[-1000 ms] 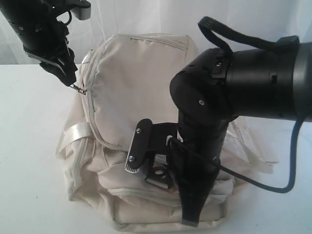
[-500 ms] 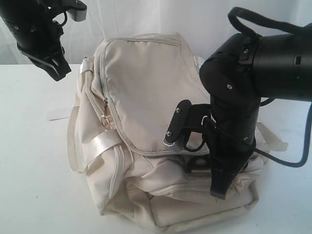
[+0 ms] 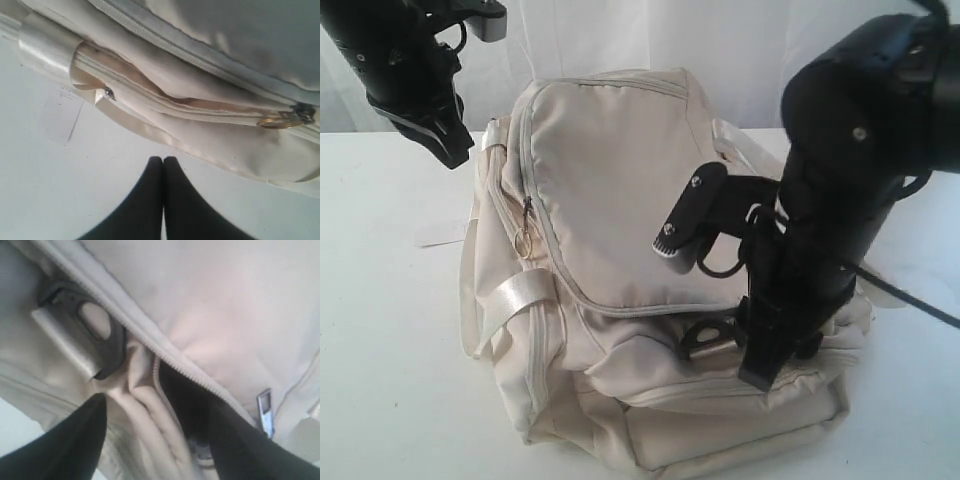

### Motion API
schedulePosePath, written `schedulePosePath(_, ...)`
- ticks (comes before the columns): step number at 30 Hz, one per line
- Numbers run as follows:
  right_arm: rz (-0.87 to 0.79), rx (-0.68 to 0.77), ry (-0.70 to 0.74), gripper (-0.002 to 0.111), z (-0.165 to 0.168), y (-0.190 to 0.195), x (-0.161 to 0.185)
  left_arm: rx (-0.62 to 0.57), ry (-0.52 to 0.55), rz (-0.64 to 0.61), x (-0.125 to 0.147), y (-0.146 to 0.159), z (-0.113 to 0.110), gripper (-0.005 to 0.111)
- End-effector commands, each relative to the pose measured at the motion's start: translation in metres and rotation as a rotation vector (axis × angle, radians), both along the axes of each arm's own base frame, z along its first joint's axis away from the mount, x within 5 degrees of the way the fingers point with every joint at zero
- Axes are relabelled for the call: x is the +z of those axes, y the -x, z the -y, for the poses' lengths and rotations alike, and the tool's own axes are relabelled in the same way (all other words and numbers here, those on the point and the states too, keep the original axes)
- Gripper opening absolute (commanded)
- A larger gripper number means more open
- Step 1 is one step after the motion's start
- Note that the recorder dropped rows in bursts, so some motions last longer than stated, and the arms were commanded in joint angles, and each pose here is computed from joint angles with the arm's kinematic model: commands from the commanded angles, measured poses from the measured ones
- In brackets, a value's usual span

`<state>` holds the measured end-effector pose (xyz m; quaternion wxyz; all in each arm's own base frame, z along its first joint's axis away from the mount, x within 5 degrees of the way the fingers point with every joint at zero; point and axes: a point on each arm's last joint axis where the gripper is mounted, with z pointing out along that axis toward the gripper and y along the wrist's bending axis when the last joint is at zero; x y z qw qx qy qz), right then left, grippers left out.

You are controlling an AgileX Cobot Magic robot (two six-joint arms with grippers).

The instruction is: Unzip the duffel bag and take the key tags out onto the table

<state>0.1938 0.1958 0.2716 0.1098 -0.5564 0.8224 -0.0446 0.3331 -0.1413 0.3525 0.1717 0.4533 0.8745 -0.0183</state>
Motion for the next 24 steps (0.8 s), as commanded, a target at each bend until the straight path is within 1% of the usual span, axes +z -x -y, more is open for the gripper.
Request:
schedulePosePath(1,0.079,-0.057,-0.227,0.064,0.008,0.013,0.037,-0.014,0.002,0.057,0.006,-0.002,-0.002,0.014)
schedulePosePath(2,0.089,-0.058,-0.26,0.064,0.01,0.016,0.043,-0.014,0.005,0.066,0.006,-0.002,-0.001,0.023)
schedulePosePath(3,0.1,-0.068,-0.303,0.064,0.014,0.022,0.052,-0.013,0.01,0.079,0.006,-0.003,-0.001,0.041)
schedulePosePath(4,0.103,-0.083,-0.321,0.064,0.016,0.024,0.055,-0.011,0.014,0.08,0.007,-0.004,-0.001,0.051)
schedulePosePath(5,0.101,-0.11,-0.344,0.064,0.019,0.028,0.061,-0.006,0.026,0.077,0.007,-0.003,0.0,0.064)
schedulePosePath(6,0.094,-0.116,-0.352,0.064,0.02,0.03,0.062,-0.004,0.028,0.081,0.007,-0.004,0.0,0.069)
schedulePosePath(7,0.068,-0.123,-0.37,0.064,0.021,0.034,0.063,-0.007,0.077,0.067,0.007,-0.002,0.005,0.074)
schedulePosePath(8,0.05,-0.127,-0.377,0.064,0.02,0.035,0.063,-0.009,0.105,0.049,0.008,-0.001,0.007,0.074)
schedulePosePath(9,0.026,-0.131,-0.394,0.064,0.019,0.037,0.063,-0.019,0.155,-0.015,0.007,0.005,0.011,0.074)
schedulePosePath(10,0.026,-0.13,-0.396,0.064,0.018,0.037,0.063,-0.052,0.172,-0.09,0.006,0.012,0.014,0.074)
schedulePosePath(11,0.034,-0.129,-0.407,0.064,0.017,0.036,0.064,-0.089,0.181,-0.141,0.006,0.018,0.016,0.074)
schedulePosePath(13,0.042,-0.132,-0.456,0.064,0.014,0.035,0.066,-0.17,0.216,-0.148,0.007,0.02,0.02,0.071)
schedulePosePath(14,0.032,-0.137,-0.482,0.064,0.012,0.036,0.066,-0.185,0.232,-0.159,0.005,0.022,0.021,0.069)
schedulePosePath(15,0.025,-0.139,-0.5,0.064,0.01,0.036,0.067,-0.186,0.234,-0.176,0.001,0.022,0.022,0.067)
schedulePosePath(19,0.017,-0.14,-0.51,0.063,0.01,0.037,0.067,-0.216,0.18,-0.269,-0.03,0.028,0.018,0.067)
schedulePosePath(24,0.025,-0.136,-0.517,0.063,0.009,0.036,0.068,-0.206,0.16,-0.355,-0.053,0.036,0.015,0.067)
